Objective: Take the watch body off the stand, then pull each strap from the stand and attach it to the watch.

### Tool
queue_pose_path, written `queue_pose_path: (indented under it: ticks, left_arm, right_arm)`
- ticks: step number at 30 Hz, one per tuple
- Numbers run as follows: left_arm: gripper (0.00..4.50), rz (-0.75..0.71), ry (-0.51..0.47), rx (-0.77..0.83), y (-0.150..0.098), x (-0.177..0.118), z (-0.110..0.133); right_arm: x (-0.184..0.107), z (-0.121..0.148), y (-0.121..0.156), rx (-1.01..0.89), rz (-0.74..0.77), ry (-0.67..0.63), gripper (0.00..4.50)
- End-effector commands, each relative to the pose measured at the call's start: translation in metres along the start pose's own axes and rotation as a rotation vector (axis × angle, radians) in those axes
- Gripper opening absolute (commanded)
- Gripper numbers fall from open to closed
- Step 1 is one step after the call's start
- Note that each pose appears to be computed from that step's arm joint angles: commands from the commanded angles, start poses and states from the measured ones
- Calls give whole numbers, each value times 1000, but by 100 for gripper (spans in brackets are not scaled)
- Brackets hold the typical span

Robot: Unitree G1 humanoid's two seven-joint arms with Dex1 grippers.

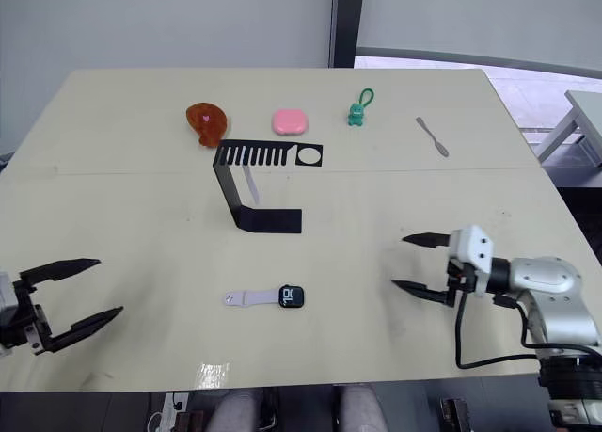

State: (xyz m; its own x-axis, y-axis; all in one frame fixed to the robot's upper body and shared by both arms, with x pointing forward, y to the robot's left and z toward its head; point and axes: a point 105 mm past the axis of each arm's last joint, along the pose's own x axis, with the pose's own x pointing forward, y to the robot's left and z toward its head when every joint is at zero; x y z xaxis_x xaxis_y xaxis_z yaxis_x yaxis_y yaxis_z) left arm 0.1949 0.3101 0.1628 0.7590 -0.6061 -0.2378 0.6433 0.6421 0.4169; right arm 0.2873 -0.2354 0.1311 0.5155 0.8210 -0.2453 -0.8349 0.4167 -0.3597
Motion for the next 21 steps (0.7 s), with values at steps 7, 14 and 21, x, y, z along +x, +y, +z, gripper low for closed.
queue_pose_path:
  ticks: [7,14,21]
  left_arm:
    - [450,205,13,-45,14,-25,-10]
    - [450,182,-95,-95,1,-1,6]
    - [450,110,-248,-111,-33,51,51]
  right_arm:
    - [-70,-43,-33,-5,-327,115,444]
    - [-20,-12,-21,68,-220,-61,444]
    - [60,49,-1,137,-69,-220,444]
